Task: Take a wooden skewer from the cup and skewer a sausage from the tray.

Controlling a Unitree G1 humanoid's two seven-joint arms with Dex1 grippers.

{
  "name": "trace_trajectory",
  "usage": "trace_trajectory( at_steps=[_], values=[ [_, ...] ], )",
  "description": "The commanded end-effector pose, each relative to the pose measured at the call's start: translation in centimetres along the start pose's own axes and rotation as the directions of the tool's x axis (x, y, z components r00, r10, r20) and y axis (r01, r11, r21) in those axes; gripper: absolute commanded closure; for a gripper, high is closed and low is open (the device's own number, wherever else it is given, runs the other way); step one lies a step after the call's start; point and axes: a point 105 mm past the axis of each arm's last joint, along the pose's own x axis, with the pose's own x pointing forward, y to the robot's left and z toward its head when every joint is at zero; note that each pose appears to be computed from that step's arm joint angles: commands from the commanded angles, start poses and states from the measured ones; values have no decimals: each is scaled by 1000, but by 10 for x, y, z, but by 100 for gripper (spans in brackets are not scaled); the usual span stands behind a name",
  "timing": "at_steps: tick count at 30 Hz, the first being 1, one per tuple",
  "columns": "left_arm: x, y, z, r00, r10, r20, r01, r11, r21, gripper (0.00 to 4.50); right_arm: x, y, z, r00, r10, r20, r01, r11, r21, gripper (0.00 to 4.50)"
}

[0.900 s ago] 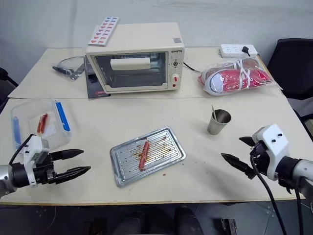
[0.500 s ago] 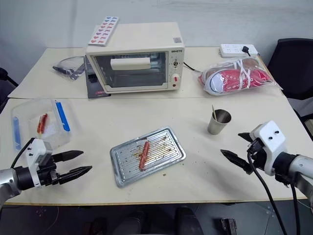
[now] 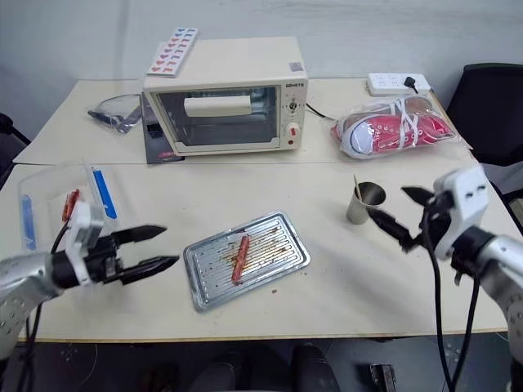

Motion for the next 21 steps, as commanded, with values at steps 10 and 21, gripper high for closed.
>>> trace_trajectory(
  at_steps=[10,21],
  values=[
    [78,-13,56,946,-298,130,291,954,69,3,59,5,-8,999,16,38,-14,999,-32,0],
    [95,-23,51,924,-374,79,361,922,138,0,75,7,-22,999,-10,47,11,1000,-21,166]
  ],
)
